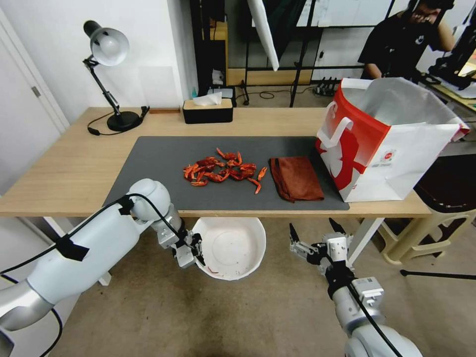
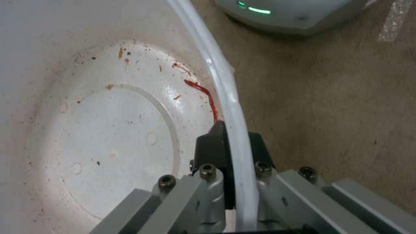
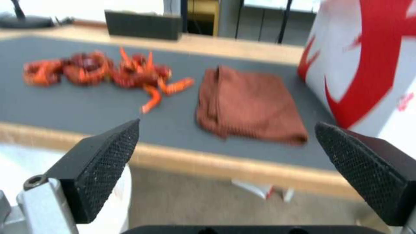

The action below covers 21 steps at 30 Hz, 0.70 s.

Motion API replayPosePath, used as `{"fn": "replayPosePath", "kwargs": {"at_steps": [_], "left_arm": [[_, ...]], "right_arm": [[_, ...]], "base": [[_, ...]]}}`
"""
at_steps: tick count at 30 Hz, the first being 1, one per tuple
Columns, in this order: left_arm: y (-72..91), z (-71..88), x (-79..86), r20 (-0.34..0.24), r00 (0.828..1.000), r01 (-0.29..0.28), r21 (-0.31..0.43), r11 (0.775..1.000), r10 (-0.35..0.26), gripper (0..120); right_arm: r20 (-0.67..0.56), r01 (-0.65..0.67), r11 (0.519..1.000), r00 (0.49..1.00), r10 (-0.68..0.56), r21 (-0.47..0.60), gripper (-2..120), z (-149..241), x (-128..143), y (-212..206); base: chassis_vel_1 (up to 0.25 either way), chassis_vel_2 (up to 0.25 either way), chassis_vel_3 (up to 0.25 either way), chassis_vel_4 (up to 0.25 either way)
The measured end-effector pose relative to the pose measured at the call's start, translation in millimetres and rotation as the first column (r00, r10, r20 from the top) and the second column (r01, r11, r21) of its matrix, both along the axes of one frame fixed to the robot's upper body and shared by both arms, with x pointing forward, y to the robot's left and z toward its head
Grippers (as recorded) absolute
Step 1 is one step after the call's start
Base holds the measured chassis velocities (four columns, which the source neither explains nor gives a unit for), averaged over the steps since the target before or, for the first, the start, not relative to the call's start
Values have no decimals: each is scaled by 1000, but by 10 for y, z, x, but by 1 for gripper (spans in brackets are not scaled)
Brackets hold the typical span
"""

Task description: Sweep shrimp from table into container with towel, then put container into takeout bag.

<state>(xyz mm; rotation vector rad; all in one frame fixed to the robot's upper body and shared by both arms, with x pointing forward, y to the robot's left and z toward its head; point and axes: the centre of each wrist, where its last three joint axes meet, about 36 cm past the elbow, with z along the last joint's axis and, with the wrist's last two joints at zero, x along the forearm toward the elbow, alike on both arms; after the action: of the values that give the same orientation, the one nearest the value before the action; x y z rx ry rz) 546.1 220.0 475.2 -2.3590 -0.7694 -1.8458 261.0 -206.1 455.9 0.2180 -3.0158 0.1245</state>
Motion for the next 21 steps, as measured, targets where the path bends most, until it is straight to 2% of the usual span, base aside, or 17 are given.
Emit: {"fn": "replayPosePath", "kwargs": {"at_steps": [3,8,10,16,21], "left_arm": [[-293,17,167,5,998,69,17,997,-69,0],[-402,48,219,7,996,90,20,996,-91,0],[-399,43,225,5,996,88,24,996,-88,0],[-148,14,306,-3,999,33,32,999,-33,0],[-124,15,301,-4,1000,27,26,999,-27,0]], "right_arm": [[39,25,999,999,-26,47,100,54,48,-79],[67,22,996,997,-27,83,100,120,190,-141],[65,15,997,998,-20,79,100,109,258,-170],[26,-8,996,1000,6,88,100,-87,494,-325],[22,-8,996,1000,6,85,100,-95,650,-370]], "base": [[0,0,0,0],[0,0,0,0],[0,0,0,0],[0,0,0,0],[0,0,0,0]]}}
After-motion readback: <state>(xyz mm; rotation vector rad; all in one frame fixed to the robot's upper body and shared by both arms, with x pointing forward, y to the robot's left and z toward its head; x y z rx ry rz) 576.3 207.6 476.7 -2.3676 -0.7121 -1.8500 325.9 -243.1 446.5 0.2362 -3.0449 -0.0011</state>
